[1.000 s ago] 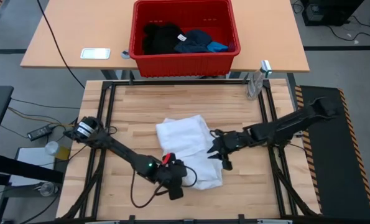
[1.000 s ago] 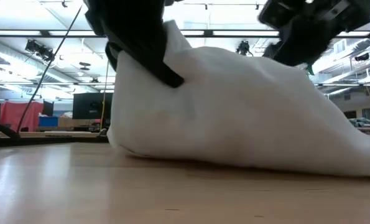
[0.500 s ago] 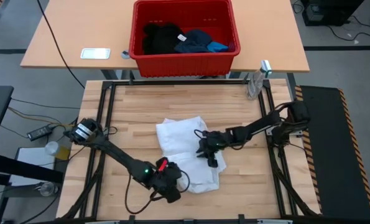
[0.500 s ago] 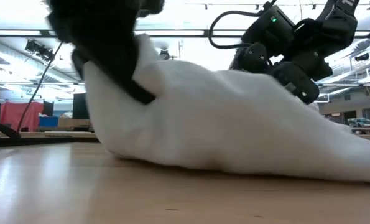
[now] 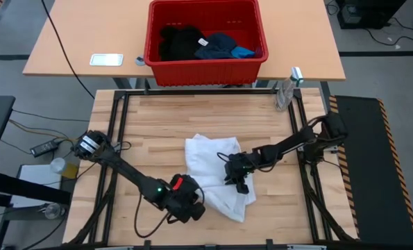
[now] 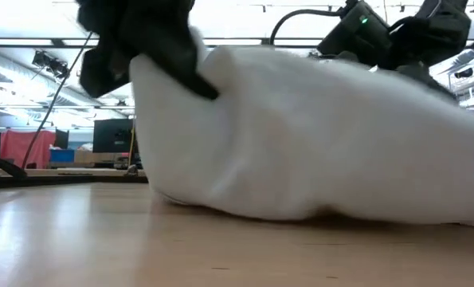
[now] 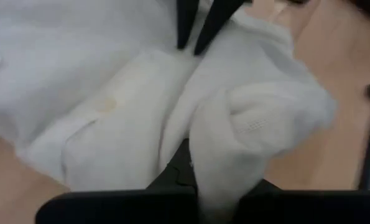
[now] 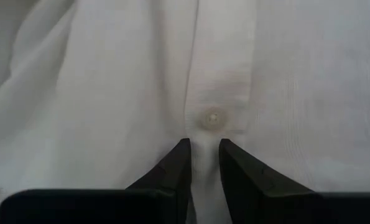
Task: Fold Laundry from Bin
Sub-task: Fold the white polo shirt
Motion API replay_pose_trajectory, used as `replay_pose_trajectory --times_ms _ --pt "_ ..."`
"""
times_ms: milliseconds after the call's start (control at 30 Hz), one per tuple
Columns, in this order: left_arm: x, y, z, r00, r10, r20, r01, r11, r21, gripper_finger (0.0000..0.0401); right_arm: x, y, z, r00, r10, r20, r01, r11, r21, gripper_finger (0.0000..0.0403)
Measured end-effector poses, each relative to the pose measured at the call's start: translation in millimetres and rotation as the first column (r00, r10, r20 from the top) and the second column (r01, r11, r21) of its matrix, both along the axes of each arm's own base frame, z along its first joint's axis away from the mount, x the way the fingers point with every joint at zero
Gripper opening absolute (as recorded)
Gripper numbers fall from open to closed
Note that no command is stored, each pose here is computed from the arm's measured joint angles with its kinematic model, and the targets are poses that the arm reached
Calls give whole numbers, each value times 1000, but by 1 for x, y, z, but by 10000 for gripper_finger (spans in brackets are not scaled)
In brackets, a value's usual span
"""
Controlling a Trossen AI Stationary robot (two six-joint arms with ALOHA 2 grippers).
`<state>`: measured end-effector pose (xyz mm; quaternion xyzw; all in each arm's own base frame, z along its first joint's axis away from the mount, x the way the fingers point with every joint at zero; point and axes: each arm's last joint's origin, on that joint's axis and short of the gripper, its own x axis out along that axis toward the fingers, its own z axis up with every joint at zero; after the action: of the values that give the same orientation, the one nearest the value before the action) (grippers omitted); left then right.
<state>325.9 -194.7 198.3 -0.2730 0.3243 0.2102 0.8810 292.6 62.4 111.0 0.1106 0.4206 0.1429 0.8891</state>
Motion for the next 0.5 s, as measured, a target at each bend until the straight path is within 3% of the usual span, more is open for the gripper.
replay_pose_trajectory --times_ms 133,267,367,500 --pt "6 -3 4 995 -100 28 100 995 7 11 -6 1 11 1000 -15 -19 15 1000 20 91" --pt "9 -3 6 979 -201 25 198 976 91 11 -11 -4 30 999 -42 13 42 999 6 91" --pt "10 1 5 976 -218 2 217 971 97 11 -17 -6 44 998 -45 53 46 999 -23 91" --pt "14 12 -2 984 -175 -23 176 984 28 11 -29 5 71 991 0 133 7 999 -48 91"
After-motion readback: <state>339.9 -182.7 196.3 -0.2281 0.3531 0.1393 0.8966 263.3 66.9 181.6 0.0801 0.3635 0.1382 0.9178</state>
